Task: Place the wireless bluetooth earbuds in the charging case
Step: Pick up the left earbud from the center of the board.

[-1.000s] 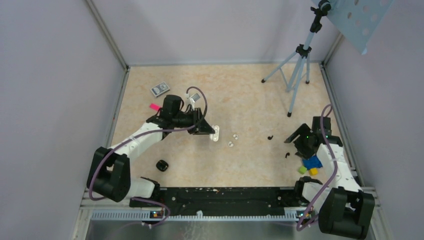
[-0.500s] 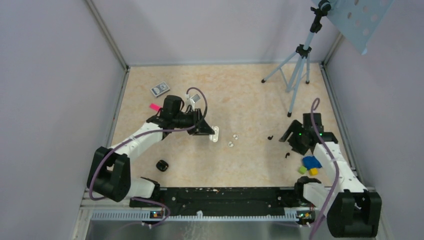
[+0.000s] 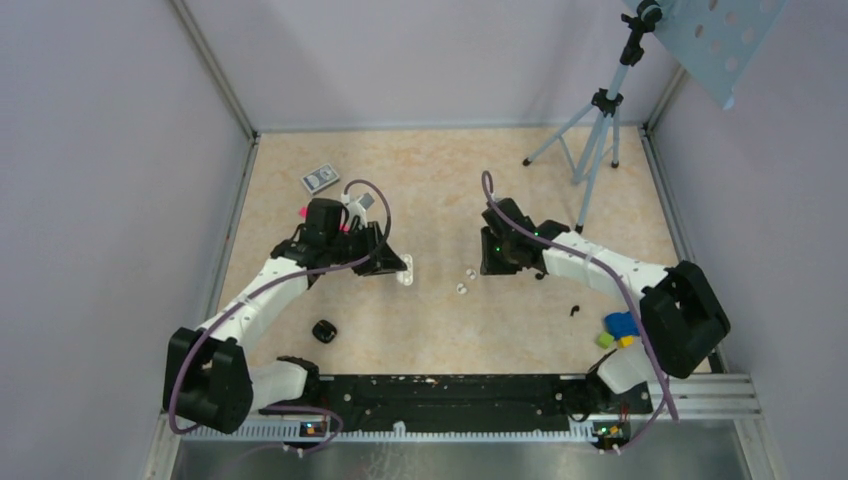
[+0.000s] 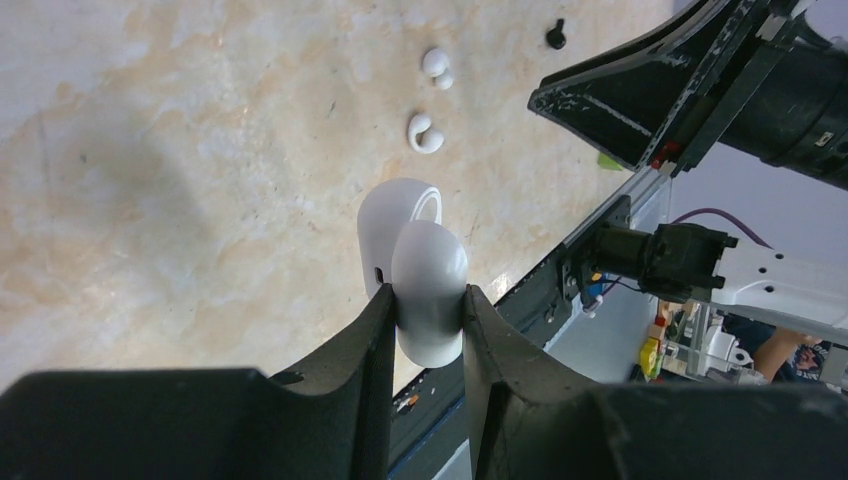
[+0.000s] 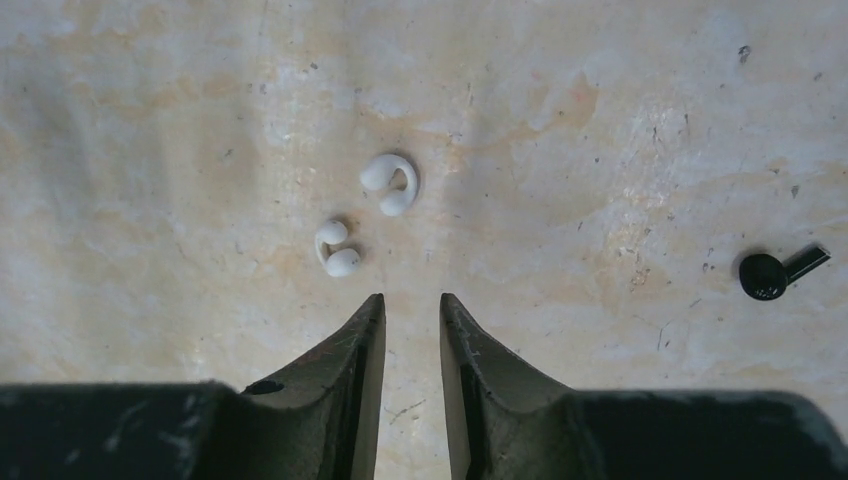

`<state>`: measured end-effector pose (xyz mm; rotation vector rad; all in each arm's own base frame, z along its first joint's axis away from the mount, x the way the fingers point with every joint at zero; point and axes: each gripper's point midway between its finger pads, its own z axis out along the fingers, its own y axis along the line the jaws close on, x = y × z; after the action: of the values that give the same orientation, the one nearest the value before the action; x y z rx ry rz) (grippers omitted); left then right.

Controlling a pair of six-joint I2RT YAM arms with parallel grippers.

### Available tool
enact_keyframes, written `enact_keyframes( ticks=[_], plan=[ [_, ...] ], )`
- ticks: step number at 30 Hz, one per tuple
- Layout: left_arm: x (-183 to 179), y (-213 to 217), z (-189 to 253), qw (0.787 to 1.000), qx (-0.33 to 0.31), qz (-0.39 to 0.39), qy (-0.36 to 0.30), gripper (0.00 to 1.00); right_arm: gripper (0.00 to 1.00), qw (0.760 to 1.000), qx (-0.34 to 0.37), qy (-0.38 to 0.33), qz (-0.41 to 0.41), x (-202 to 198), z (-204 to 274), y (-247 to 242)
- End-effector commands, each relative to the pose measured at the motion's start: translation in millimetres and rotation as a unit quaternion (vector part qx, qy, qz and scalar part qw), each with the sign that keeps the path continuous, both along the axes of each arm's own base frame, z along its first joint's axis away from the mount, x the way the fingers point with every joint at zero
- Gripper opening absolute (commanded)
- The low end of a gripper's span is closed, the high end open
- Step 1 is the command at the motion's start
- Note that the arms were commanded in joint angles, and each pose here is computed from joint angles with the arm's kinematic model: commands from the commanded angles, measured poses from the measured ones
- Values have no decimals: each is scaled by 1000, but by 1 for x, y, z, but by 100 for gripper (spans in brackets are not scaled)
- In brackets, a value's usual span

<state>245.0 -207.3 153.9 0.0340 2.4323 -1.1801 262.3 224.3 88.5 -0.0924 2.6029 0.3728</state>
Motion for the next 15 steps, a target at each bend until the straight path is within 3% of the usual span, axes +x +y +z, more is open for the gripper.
enact_keyframes(
  ticks=[1,7,15],
  plan=[
    [-9,7,-11,1000,15,-1,12,6,23,999,6,-40,11,22,8,12],
    [-10,0,-10,1000,-17,-3,19,6,21,998,-29,-30,47,35,-9,21],
    [-10,1,-12,1000,-12,-3,18,6,21,997,-46,-9,59,40,-37,26]
  ],
)
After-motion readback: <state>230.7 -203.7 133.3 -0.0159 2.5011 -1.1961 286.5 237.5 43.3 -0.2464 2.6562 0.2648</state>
